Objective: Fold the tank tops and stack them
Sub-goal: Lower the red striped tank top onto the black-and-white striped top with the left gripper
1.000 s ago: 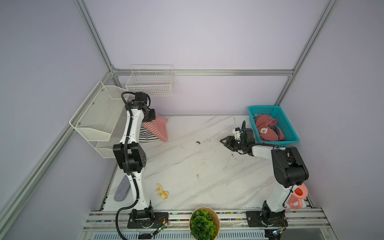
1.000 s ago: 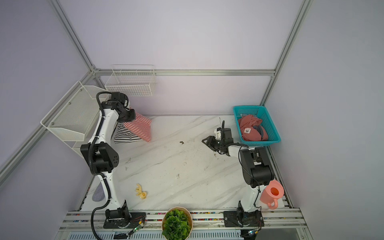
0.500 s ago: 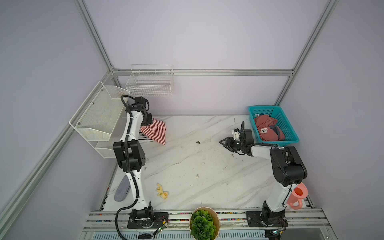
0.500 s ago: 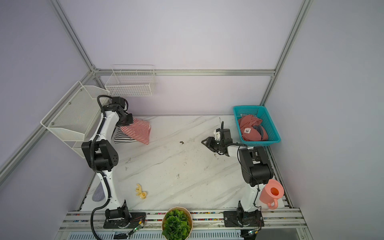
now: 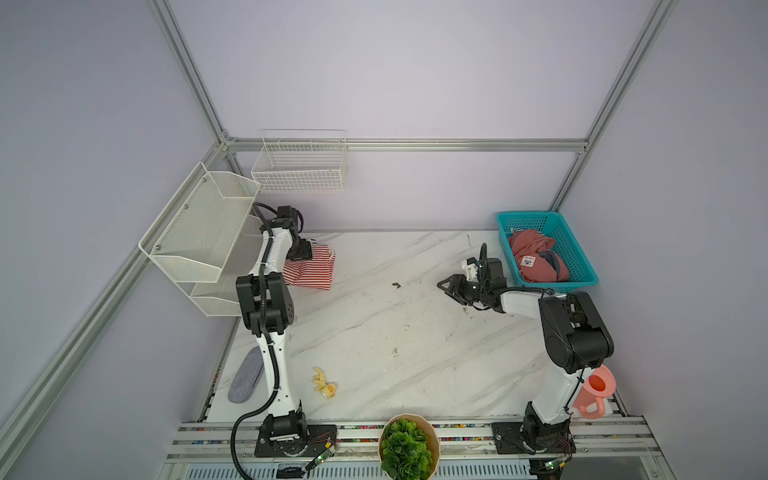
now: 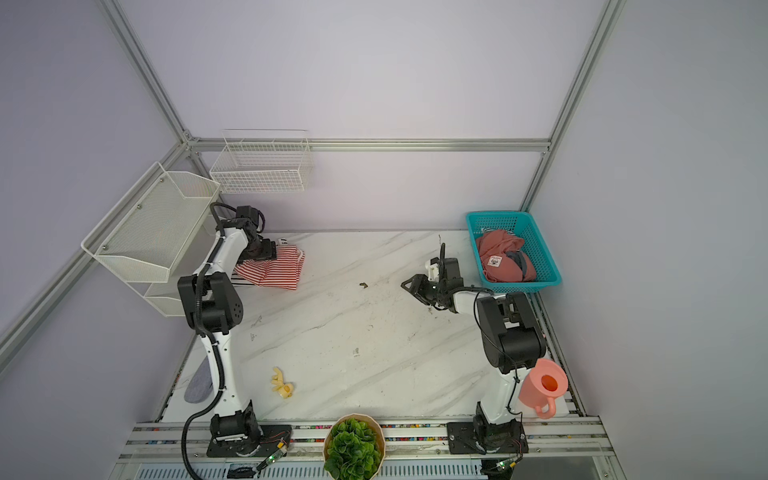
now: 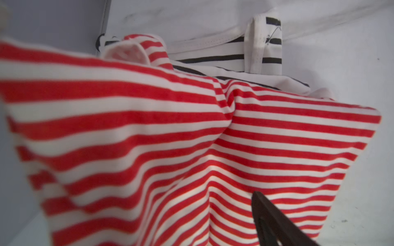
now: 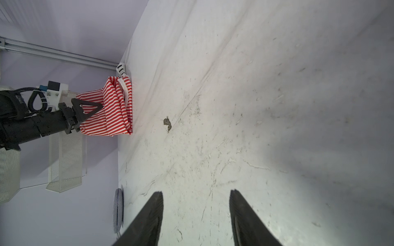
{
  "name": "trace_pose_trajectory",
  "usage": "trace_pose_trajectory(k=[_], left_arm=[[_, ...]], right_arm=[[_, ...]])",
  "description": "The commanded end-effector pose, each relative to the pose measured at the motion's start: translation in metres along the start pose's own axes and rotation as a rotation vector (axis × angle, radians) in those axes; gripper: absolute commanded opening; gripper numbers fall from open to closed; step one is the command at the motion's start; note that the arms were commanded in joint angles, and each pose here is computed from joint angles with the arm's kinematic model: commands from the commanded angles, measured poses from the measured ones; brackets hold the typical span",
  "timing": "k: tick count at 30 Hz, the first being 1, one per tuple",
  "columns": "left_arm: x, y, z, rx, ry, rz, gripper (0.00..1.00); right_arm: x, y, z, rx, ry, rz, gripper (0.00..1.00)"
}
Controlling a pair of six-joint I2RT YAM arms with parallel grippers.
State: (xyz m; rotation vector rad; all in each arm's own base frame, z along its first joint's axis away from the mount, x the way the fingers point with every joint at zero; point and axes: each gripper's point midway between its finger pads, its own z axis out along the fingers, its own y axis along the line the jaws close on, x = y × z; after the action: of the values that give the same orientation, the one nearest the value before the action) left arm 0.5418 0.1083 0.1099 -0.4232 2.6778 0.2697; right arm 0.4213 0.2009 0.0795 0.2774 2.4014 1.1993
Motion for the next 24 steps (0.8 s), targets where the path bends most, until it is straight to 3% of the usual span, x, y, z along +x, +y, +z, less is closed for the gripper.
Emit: trace_pose_trajectory(k=[1, 6, 13, 18, 24], left_arm=[[-0.042, 0.042, -0.035, -0.084, -0.157, -0.150, 1.00], [-0.055, 0.044, -0.058, -0.060, -0.220, -0.210, 1.00], [-0.075, 0.019, -0.099, 0.127, -0.323, -0.269, 1.00], [-0.083, 0.017, -0.127, 0.121, -0.405, -0.291, 1.00], [-0.080, 0.015, -0.136, 0.083, -0.432, -0.294, 1.00]], right_arm=[[0.004, 0.002, -0.002, 0.007, -0.001, -0.003, 0.53], [0.006, 0.006, -0.003, 0.004, 0.001, -0.009, 0.53], [0.006, 0.010, -0.002, -0.001, 0.001, -0.016, 0.53], [0.008, 0.010, 0.000, -0.001, 0.008, -0.017, 0.53], [0.010, 0.011, 0.004, -0.005, 0.017, -0.020, 0.53]])
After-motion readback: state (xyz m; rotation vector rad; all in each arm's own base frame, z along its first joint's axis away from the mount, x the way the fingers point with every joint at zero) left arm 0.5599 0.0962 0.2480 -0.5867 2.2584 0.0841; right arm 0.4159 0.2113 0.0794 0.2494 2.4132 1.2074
